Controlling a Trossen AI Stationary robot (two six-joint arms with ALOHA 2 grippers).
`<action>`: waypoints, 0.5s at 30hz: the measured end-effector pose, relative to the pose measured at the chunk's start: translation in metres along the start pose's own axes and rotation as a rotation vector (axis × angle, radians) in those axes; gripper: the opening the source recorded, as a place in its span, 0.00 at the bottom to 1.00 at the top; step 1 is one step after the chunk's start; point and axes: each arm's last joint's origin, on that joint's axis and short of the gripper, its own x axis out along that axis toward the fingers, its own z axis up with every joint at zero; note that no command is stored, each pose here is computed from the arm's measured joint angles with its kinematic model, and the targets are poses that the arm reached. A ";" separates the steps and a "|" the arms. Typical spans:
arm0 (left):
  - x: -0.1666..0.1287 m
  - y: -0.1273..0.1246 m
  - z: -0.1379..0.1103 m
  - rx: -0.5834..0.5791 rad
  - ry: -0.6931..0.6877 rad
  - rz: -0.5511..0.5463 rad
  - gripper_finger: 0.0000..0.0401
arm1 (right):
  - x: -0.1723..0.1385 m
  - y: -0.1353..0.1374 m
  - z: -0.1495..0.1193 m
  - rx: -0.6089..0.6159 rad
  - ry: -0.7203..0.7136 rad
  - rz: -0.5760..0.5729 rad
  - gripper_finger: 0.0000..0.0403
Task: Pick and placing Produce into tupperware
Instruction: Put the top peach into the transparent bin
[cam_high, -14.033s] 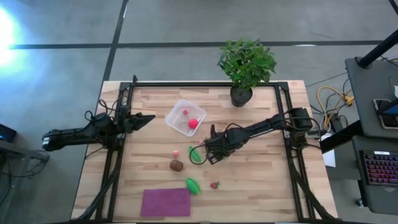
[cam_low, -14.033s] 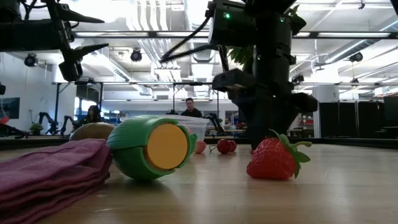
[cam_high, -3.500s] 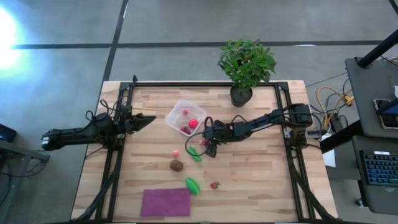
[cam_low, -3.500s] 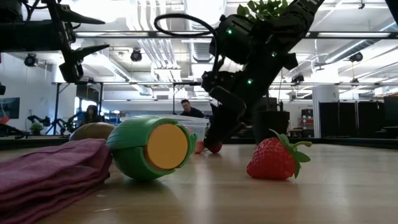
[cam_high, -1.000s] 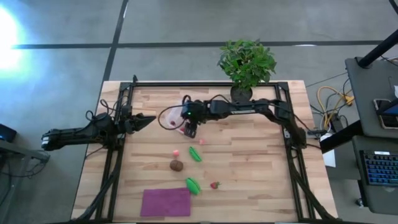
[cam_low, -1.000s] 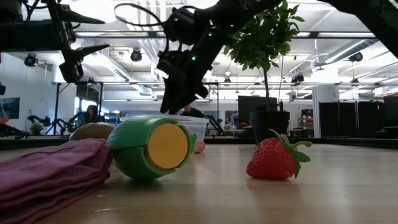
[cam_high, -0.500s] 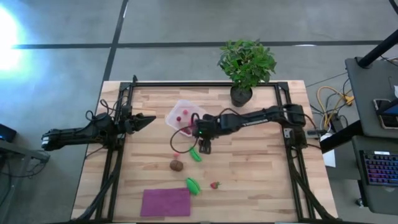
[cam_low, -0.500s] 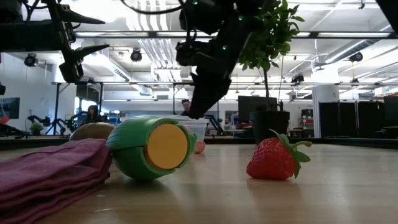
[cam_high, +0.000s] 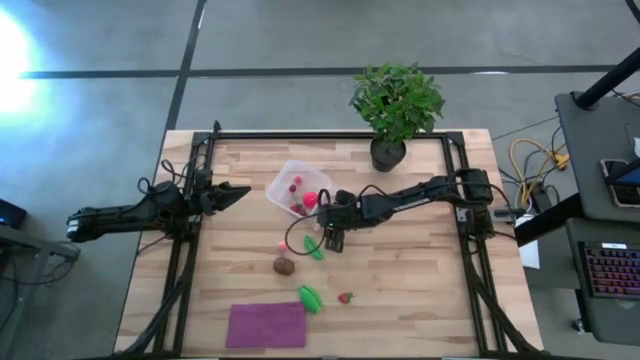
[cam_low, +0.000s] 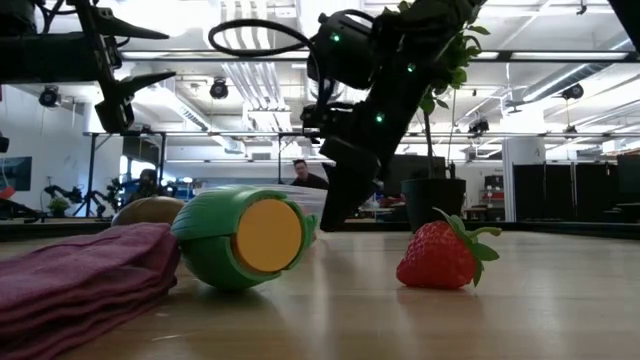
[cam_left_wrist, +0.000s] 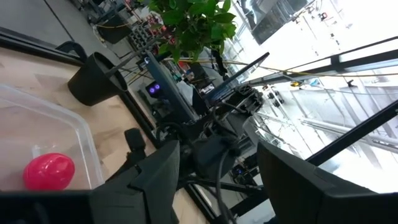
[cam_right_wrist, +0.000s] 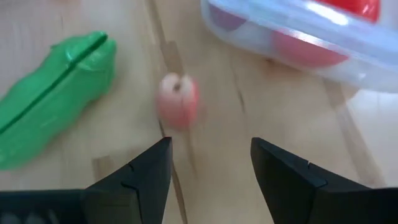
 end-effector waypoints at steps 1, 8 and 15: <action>0.000 0.000 0.000 0.000 0.000 -0.001 0.50 | 0.001 0.000 -0.001 0.003 0.003 0.000 0.52; 0.000 0.000 0.000 0.000 0.000 0.000 0.50 | -0.001 0.002 0.003 0.006 -0.037 0.010 0.52; 0.000 0.000 0.000 0.000 0.000 0.000 0.50 | -0.002 0.005 0.011 0.019 -0.100 0.050 0.52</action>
